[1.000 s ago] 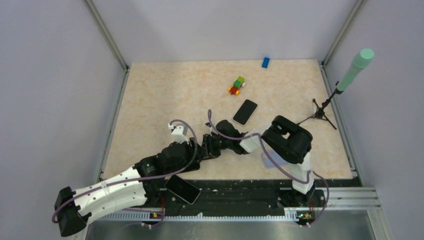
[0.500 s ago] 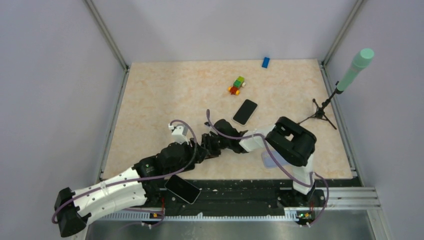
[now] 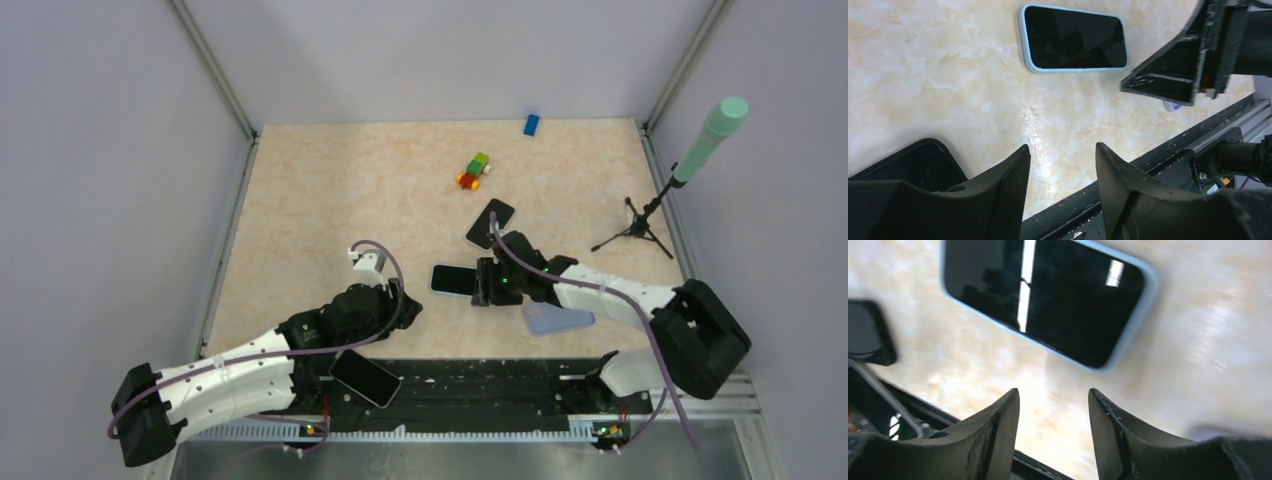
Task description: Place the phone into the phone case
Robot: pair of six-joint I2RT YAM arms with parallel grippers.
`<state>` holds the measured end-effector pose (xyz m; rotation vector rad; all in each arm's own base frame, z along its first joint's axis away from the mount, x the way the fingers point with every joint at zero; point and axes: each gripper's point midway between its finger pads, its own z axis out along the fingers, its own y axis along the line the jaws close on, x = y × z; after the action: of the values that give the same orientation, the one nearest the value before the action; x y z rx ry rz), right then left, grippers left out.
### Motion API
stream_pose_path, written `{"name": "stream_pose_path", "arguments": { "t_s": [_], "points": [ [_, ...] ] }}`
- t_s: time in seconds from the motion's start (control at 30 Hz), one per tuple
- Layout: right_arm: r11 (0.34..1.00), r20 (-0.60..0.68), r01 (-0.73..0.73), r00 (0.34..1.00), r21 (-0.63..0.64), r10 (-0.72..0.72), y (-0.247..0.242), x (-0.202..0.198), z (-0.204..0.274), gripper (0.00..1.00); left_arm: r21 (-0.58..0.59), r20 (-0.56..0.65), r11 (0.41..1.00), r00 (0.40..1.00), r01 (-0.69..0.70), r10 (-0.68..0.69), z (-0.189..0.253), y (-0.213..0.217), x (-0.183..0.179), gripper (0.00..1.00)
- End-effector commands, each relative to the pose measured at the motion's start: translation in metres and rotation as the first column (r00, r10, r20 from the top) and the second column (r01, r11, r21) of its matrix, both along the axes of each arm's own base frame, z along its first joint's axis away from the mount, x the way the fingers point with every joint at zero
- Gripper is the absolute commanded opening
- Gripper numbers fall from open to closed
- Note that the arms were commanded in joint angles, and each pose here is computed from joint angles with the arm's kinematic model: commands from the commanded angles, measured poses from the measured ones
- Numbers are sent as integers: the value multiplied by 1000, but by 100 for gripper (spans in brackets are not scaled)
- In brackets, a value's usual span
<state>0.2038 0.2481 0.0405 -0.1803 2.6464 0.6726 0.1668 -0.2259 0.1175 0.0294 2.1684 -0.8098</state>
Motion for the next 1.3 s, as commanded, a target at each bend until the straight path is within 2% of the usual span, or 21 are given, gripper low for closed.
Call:
{"name": "stream_pose_path", "arguments": {
  "t_s": [0.0,0.07,0.17,0.3,0.6,0.93,1.1,1.27],
  "points": [
    [944,21,93,996,-316,-91,-85,-11,-4,52,-14,7,1000,1000,22,-22,-2,-9,2,53],
    [928,25,137,990,-348,-137,-100,-14,-1,52,-6,0,1000,1000,29,-29,-4,-12,3,53],
    [945,21,147,989,-293,-147,-94,-18,6,52,6,-5,999,999,40,-40,-6,-15,3,53],
    [911,20,199,978,-361,-206,-108,-18,7,51,24,-20,998,999,51,-51,-9,-18,3,53],
    [886,-70,173,972,-431,-223,-115,-33,-24,44,21,-31,998,998,59,-59,-14,-21,2,52],
    [927,-109,117,980,-357,-166,-95,-32,-30,1,29,-28,999,999,40,-39,-14,-16,3,52],
    [952,-114,81,986,-296,-120,-74,-29,-24,0,33,-29,999,999,28,-27,-16,-12,3,52],
    [969,-118,17,992,-247,-47,-34,-31,-21,0,39,-34,999,999,19,-17,-18,-10,3,52]
  ]
}}
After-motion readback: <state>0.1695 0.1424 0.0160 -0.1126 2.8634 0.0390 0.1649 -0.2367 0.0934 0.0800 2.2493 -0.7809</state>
